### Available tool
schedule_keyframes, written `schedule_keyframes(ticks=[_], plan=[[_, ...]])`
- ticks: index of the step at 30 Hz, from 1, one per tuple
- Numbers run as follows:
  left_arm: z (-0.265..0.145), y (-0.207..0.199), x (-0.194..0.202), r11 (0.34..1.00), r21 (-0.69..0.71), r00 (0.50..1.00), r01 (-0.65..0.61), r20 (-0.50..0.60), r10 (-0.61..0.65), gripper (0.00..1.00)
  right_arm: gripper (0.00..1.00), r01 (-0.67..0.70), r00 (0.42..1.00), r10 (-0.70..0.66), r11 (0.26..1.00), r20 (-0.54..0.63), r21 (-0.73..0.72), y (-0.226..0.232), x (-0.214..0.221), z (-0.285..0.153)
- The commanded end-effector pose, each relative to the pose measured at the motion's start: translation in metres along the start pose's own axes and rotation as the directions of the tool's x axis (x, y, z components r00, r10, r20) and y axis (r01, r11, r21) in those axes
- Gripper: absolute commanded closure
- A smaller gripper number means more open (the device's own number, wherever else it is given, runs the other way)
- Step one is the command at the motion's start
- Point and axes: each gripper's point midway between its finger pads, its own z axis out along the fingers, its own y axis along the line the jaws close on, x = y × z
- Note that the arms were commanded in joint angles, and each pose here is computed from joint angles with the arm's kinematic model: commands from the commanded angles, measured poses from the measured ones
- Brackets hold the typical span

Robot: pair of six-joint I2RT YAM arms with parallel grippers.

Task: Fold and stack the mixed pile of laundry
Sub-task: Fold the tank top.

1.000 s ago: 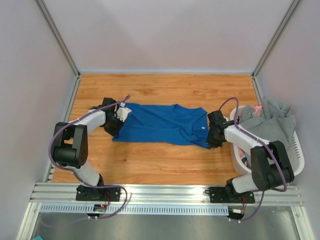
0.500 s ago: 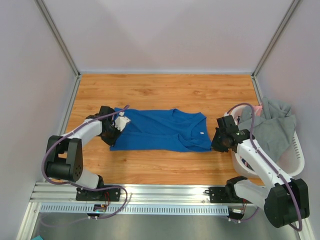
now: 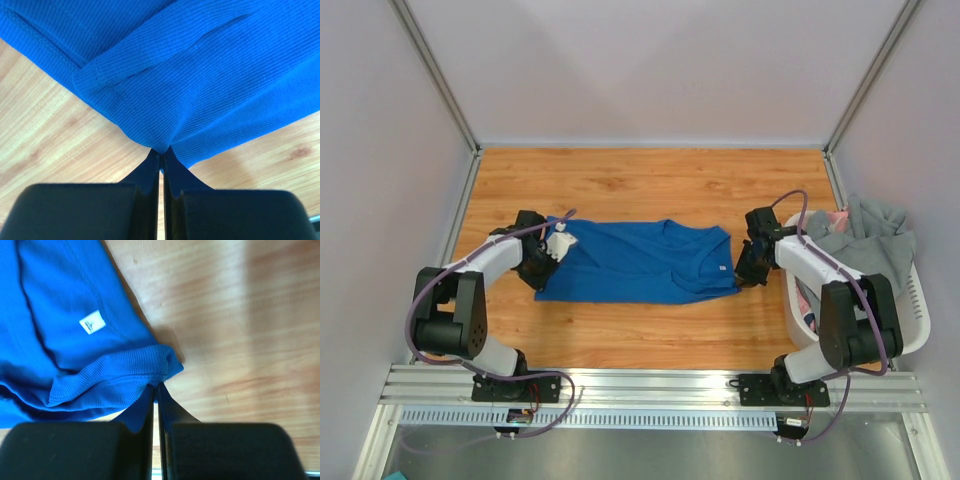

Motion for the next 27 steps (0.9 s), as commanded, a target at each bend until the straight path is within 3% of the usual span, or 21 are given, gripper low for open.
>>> schedule_keyframes(ticks=[1, 4, 6, 8, 9, 12, 15, 22, 25, 27], plan=[[-0.003, 0.013, -0.015, 0.999, -0.031, 0.999, -0.024, 0.034, 0.026, 1.0, 0.99, -0.033, 0.996, 0.036, 0.999, 0.08, -0.041, 0.016, -0.031, -0.005], [-0.001, 0.015, -0.016, 0.999, -0.035, 0.999, -0.026, 0.035, 0.027, 1.0, 0.94, -0.04, 0.995, 0.04, 0.999, 0.087, -0.004, 0.011, -0.035, 0.001], [-0.002, 0.016, -0.017, 0.999, -0.037, 0.999, -0.025, 0.036, 0.026, 0.99, 0.81, -0.044, 0.997, 0.043, 0.999, 0.07, 0.01, 0.008, -0.033, 0.007], [-0.005, 0.015, -0.017, 0.999, -0.034, 0.999, -0.022, 0.036, 0.023, 0.88, 0.67, -0.037, 0.998, 0.036, 0.999, 0.058, 0.019, 0.006, -0.031, 0.01], [-0.007, 0.014, -0.018, 0.999, -0.028, 0.999, -0.021, 0.04, 0.022, 0.72, 0.64, -0.034, 0.998, 0.033, 0.999, 0.057, 0.02, 0.006, -0.03, 0.009], [-0.024, 0.015, -0.023, 0.999, -0.029, 0.998, -0.026, 0.06, 0.027, 0.52, 0.6, -0.014, 0.996, 0.014, 1.0, 0.088, -0.003, 0.012, -0.038, -0.004], [-0.05, 0.017, -0.03, 0.998, -0.046, 0.995, -0.041, 0.09, 0.045, 0.43, 0.57, 0.017, 0.986, -0.016, 1.0, 0.169, -0.009, 0.02, -0.056, -0.033], [-0.092, 0.05, -0.077, 0.996, -0.077, 0.97, 0.04, 0.242, -0.02, 0.41, 0.5, 0.137, 0.947, -0.114, 0.989, 0.3, -0.059, 0.072, -0.101, -0.087], [-0.087, 0.072, -0.098, 0.988, -0.046, 0.949, 0.15, 0.287, -0.131, 0.41, 0.47, 0.143, 0.949, -0.115, 0.987, 0.292, -0.078, 0.091, -0.114, -0.086], [-0.076, 0.085, -0.114, 0.977, -0.019, 0.932, 0.213, 0.303, -0.198, 0.41, 0.47, 0.174, 0.949, -0.114, 0.968, 0.295, -0.183, 0.122, -0.117, -0.083]])
